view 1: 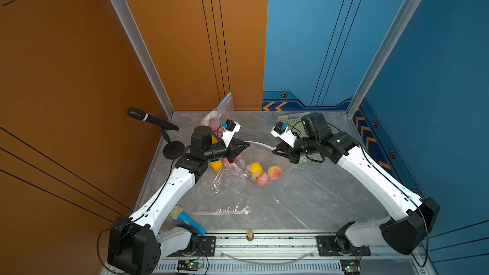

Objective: Place the peach in a zip-top bag and seal the zipper
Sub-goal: Zip the zipper on the zipper food storage bag.

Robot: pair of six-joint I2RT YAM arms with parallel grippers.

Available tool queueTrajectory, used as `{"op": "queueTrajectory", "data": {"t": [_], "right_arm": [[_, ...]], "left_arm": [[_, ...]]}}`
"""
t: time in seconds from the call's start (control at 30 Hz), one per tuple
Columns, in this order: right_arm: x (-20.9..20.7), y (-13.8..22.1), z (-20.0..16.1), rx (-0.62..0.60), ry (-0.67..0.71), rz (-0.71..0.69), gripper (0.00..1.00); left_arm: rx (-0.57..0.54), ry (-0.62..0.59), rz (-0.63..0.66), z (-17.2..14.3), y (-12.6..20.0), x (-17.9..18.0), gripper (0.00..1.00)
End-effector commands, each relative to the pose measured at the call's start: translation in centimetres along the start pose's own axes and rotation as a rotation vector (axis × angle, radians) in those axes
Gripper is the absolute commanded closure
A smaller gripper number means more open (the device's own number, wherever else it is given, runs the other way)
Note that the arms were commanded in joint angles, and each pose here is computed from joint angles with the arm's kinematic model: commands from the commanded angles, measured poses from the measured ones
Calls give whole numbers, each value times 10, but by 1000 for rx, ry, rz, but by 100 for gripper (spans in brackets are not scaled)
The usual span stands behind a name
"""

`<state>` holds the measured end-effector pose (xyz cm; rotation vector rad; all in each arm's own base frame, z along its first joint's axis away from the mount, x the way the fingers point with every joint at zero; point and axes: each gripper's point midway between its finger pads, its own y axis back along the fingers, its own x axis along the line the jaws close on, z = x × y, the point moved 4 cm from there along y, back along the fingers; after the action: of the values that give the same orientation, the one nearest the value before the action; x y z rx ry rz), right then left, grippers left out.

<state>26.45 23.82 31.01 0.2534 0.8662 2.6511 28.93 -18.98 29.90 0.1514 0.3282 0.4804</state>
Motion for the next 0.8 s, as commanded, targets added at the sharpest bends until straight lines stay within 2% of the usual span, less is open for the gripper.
{"op": "queueTrajectory", "data": {"t": [0.0, 0.17, 0.27, 0.5, 0.7, 0.77], "right_arm": [[3, 10, -14, 37, -50, -16, 87], [2, 14, -17, 27, -57, -29, 86], [2, 17, -18, 19, -59, -38, 82], [1, 19, -23, -3, -83, -37, 83], [3, 17, -10, -44, -76, 8, 64], [2, 14, -4, -60, -71, 16, 62]], "left_arm": [[-41, 3, 74, 7, 10, 10, 100], [-43, 12, 92, 6, 12, 14, 100], [-43, 21, 101, 5, 13, 16, 100], [-49, 34, 101, 4, 14, 18, 100], [-45, 19, 36, 3, 13, 9, 100], [-44, 8, 15, 3, 13, 7, 100]]}}
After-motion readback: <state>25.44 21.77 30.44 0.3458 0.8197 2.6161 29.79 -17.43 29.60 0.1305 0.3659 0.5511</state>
